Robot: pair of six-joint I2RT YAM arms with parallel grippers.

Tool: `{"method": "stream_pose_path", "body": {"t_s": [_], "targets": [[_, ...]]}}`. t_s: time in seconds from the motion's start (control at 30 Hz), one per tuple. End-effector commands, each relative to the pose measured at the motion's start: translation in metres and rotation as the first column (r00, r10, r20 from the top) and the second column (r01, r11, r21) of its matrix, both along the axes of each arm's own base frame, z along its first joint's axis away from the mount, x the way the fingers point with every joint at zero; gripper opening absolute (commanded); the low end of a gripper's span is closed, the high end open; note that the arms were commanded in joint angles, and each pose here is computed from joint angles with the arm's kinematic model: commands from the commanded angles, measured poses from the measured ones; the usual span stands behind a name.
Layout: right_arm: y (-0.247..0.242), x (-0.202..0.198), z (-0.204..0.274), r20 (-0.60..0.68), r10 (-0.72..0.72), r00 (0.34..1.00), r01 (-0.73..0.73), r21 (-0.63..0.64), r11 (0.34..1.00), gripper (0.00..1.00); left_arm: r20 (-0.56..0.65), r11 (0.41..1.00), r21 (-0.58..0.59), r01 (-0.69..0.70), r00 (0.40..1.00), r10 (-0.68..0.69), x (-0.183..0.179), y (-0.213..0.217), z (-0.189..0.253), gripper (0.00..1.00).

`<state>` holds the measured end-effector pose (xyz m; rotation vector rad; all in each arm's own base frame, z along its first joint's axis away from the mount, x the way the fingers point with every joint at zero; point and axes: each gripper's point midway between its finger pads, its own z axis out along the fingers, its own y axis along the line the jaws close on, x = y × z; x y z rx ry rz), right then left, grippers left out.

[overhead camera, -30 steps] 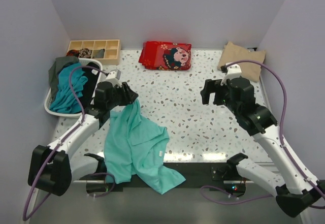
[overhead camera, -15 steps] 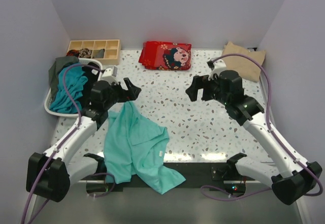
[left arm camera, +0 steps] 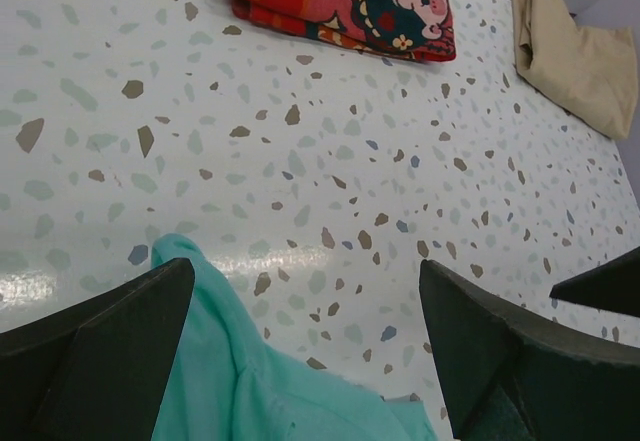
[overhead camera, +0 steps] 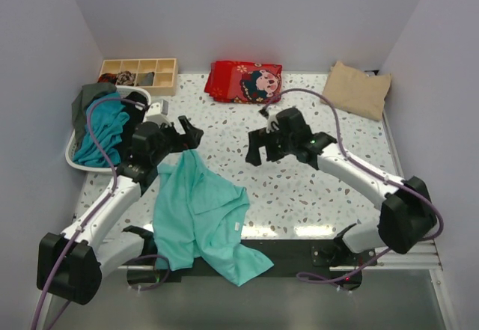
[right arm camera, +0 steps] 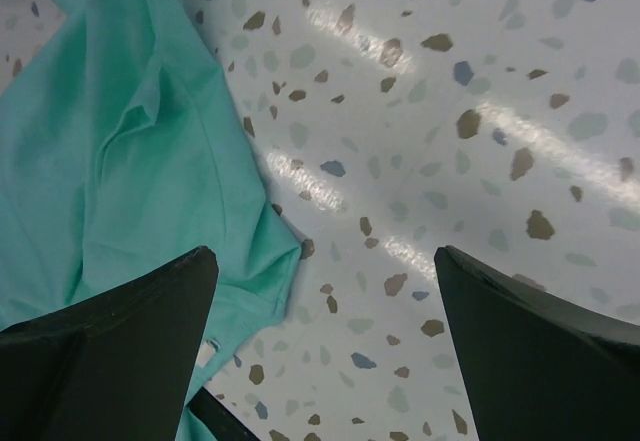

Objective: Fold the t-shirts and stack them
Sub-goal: Flatten out the tshirt

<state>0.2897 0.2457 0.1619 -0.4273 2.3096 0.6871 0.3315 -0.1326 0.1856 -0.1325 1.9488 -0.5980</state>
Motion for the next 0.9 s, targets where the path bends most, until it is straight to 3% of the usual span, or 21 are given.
{"method": "stream_pose_path", "body": {"t_s": [0.0, 0.2, 0.7, 0.87], "targets": [[0.053, -0.034, -0.021, -0.055, 0.202, 0.978, -0.204, -0.045, 0.978, 0.93, -0.033, 0.991, 0.087, -0.103, 0.994, 0.106, -0.004, 0.025, -0.011, 1.0], [0.086, -0.079, -0.057, -0.088, 0.276, 0.957, -0.284, -0.098, 0.954, 0.91, -0.067, 0.951, 0.192, -0.241, 0.964, 0.258, -0.012, 0.058, -0.029, 1.0], [0.112, -0.099, -0.087, -0.121, 0.284, 0.951, -0.3, -0.136, 0.944, 0.87, -0.09, 0.956, 0.182, -0.231, 0.964, 0.25, -0.01, 0.054, -0.037, 1.0], [0.12, -0.099, -0.104, -0.136, 0.282, 0.95, -0.305, -0.196, 0.932, 0.78, -0.09, 0.951, 0.194, -0.24, 0.961, 0.261, -0.011, 0.058, -0.039, 1.0]]}}
